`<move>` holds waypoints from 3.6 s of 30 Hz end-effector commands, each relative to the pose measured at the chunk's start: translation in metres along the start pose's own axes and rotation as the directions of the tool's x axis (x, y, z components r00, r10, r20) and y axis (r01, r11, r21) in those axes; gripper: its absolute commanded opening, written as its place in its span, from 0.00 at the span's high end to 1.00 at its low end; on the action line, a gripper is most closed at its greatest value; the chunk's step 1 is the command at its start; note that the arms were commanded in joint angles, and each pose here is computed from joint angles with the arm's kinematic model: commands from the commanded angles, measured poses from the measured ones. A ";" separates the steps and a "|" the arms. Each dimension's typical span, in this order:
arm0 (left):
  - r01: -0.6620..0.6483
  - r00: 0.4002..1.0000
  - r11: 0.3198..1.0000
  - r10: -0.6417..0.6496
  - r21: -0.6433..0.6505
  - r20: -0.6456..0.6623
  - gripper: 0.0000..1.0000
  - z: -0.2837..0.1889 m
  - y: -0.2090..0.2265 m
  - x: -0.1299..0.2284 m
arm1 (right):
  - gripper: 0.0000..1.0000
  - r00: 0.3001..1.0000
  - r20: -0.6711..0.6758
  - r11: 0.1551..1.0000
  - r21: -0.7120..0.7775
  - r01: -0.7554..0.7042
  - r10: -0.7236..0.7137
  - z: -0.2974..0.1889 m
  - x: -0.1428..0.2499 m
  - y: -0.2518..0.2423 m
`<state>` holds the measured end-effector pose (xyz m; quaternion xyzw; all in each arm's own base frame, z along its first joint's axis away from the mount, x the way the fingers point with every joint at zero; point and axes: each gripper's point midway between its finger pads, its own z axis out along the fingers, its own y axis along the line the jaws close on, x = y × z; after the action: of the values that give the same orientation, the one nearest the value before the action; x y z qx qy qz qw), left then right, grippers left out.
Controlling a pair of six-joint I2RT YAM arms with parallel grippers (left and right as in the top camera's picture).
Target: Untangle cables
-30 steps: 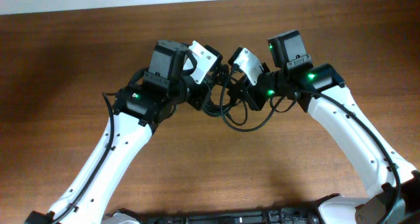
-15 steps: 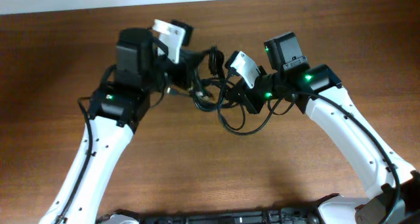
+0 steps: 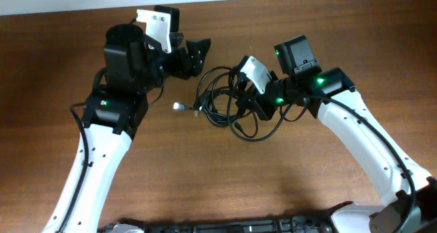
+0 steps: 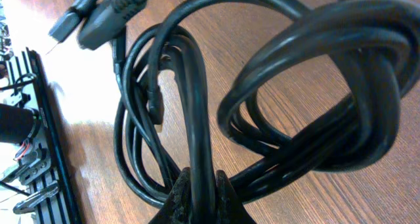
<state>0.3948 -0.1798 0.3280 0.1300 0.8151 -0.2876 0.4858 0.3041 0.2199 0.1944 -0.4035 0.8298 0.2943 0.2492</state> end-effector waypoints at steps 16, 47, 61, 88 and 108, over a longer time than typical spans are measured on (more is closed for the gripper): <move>-0.189 0.924 0.977 0.212 0.102 -0.318 0.08 -0.003 -0.003 0.082 | 0.96 0.997 0.073 0.996 -0.083 0.044 -0.038 -0.004 -0.017 0.017; -0.121 0.902 0.983 0.167 0.137 -0.399 0.96 0.027 -0.009 0.111 | 0.96 0.994 0.097 0.993 -0.103 0.058 -0.048 -0.004 -0.022 0.020; 0.199 0.972 0.917 -0.140 0.346 -0.188 1.00 0.033 -0.055 0.031 | 0.96 0.995 0.092 0.994 -0.100 0.054 -0.045 -0.004 -0.021 0.020; -0.223 0.902 0.936 0.304 0.273 -0.306 0.17 0.020 0.001 0.097 | 0.96 0.995 0.093 0.993 -0.101 0.055 -0.046 -0.004 -0.021 0.020; -0.225 0.884 0.953 0.287 0.201 -0.369 0.50 0.030 0.022 0.110 | 0.96 0.984 0.162 0.983 -0.154 0.100 -0.075 -0.007 -0.035 0.029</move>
<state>0.3690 -0.1905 0.2236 0.3279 0.8409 -0.2588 0.3439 0.3028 0.2386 0.2151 -0.4197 0.7892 0.3525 0.2770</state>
